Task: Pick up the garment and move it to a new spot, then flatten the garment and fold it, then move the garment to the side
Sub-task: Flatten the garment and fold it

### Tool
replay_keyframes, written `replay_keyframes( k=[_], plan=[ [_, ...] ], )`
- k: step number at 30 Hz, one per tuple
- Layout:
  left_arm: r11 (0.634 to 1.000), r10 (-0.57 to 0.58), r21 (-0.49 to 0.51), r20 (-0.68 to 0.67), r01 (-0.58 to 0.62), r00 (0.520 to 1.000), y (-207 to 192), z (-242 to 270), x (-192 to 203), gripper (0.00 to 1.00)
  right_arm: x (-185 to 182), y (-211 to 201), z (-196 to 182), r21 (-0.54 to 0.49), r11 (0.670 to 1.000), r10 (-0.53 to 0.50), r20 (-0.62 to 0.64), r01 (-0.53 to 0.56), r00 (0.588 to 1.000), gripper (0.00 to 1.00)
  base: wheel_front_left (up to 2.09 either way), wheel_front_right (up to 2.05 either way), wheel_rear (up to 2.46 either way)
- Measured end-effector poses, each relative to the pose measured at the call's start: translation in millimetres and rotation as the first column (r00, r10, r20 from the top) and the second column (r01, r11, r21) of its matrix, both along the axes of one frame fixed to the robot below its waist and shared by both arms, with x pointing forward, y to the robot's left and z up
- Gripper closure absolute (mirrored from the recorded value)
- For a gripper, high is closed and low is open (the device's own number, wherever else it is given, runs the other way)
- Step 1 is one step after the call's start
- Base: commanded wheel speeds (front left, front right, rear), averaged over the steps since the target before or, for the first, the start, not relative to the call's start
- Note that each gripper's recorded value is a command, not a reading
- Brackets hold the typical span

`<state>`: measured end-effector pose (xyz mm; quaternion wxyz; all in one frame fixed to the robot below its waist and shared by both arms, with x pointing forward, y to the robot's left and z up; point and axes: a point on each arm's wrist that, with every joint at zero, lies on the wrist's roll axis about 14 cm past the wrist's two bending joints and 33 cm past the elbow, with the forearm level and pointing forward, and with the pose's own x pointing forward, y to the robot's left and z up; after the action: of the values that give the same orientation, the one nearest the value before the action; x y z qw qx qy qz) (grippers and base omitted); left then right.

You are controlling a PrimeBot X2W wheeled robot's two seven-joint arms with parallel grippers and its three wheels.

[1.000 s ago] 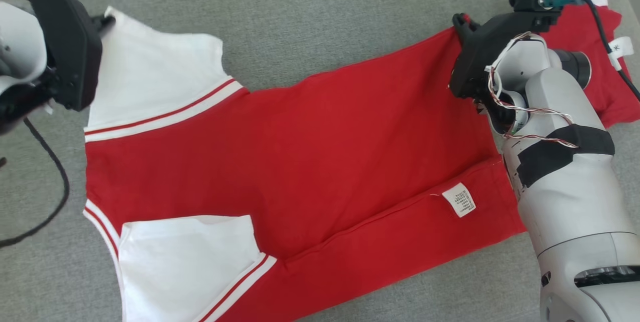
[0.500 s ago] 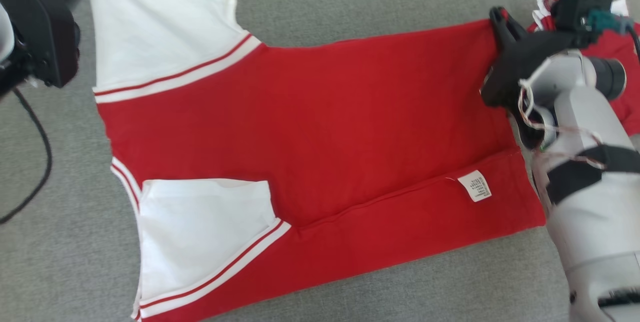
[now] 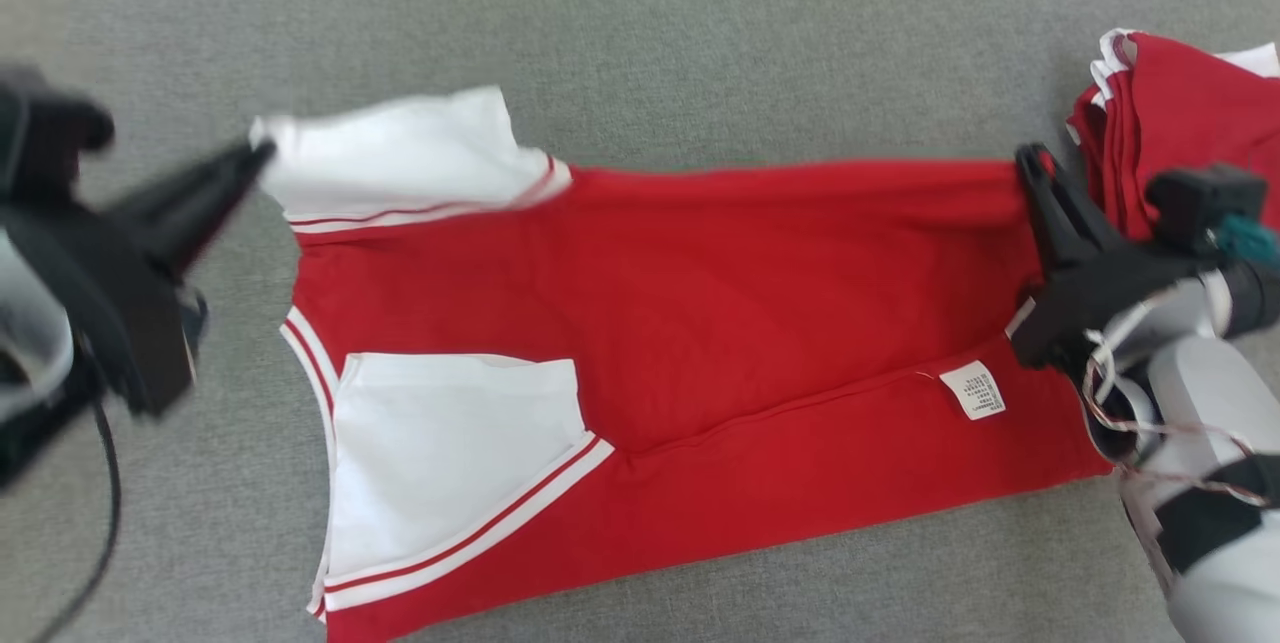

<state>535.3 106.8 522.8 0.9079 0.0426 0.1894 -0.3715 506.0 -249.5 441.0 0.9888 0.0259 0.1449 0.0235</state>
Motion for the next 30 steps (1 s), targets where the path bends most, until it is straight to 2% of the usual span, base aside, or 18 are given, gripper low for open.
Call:
replay_keyframes(
  k=[8,9,11,15,26,28,30],
  plan=[
    [0.997,0.026,-0.068,-0.053,-0.03,0.998,4,-7,-47,1.0,-21,-8,-4,0.024,1.0,-0.008,0.053,0.007,0.999,1.0,0.0,0.0,0.0],
    [0.993,0.05,-0.098,-0.087,-0.059,0.995,9,-12,-70,1.0,-34,-12,-10,0.053,0.998,-0.032,0.076,0.028,0.997,1.0,0.0,0.0,0.0],
    [0.992,0.052,-0.113,-0.104,-0.063,0.993,8,-15,-80,1.0,-38,-16,-8,0.059,0.997,-0.045,0.096,0.04,0.994,1.0,0.0,0.0,0.0],
    [0.986,0.068,-0.139,-0.157,-0.09,0.985,8,-22,-101,1.0,-46,-26,0,0.028,0.998,-0.06,0.138,0.056,0.989,1.0,0.0,0.0,0.0],
    [0.973,0.099,-0.164,-0.333,-0.161,0.938,6,-61,-145,1.0,-64,-15,-25,0.006,0.998,-0.063,0.092,0.063,0.994,1.0,0.0,0.0,0.0],
    [0.972,0.101,-0.163,-0.359,-0.169,0.928,4,-71,-150,1.0,-65,-12,-29,-0.001,0.998,-0.057,0.081,0.057,0.995,0.96,0.0,0.0,0.0],
    [0.971,0.108,-0.159,-0.369,-0.177,0.923,3,-77,-151,1.0,-66,-9,-32,-0.002,0.999,-0.052,0.071,0.053,0.996,0.85,0.0,0.0,0.0]
  ],
)
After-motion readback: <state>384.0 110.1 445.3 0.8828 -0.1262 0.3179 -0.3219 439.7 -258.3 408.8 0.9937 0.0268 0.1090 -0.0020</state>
